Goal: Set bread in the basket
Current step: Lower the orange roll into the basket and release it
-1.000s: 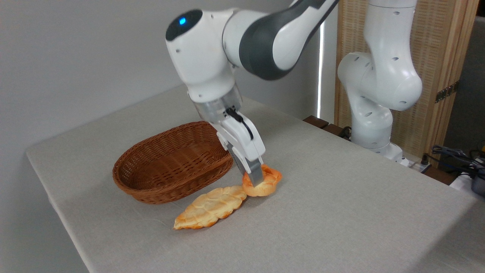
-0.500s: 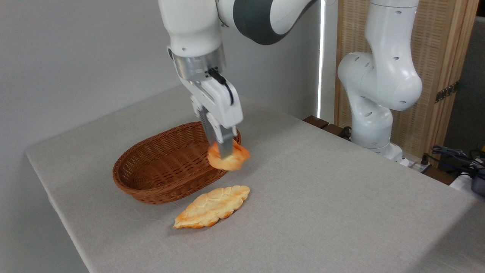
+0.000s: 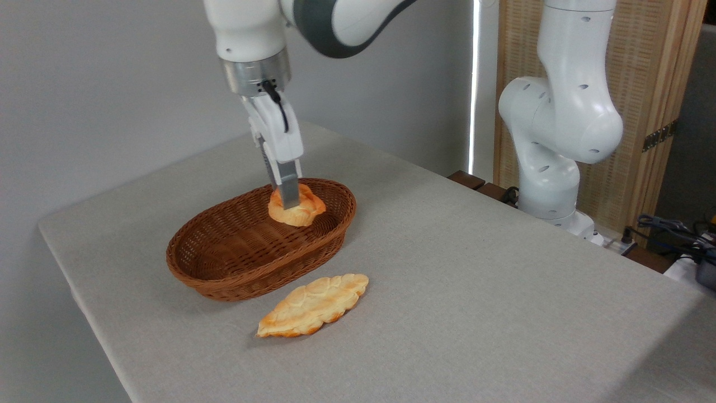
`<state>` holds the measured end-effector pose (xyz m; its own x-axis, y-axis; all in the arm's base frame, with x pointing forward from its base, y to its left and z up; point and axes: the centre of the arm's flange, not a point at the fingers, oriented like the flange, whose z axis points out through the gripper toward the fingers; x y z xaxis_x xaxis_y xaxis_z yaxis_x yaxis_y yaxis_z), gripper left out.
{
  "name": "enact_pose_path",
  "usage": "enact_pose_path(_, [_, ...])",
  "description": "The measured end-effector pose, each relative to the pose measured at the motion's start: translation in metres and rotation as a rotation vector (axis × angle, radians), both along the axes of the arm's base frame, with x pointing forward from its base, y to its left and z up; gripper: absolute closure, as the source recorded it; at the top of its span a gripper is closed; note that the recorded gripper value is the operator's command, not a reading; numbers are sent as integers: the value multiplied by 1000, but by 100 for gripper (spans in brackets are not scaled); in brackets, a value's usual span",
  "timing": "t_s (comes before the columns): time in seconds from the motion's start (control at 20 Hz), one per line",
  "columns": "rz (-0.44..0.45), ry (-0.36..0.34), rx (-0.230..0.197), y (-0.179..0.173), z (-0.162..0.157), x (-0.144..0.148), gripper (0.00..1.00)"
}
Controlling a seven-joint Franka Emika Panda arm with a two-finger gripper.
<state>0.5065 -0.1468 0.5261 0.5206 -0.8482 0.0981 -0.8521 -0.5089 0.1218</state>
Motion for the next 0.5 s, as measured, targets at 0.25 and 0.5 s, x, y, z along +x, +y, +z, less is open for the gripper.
enact_pose_path(0.25, [96, 28, 16, -27, -23, 14, 0])
enact_pose_path(0.5, [164, 52, 23, -31, -34, 29, 0])
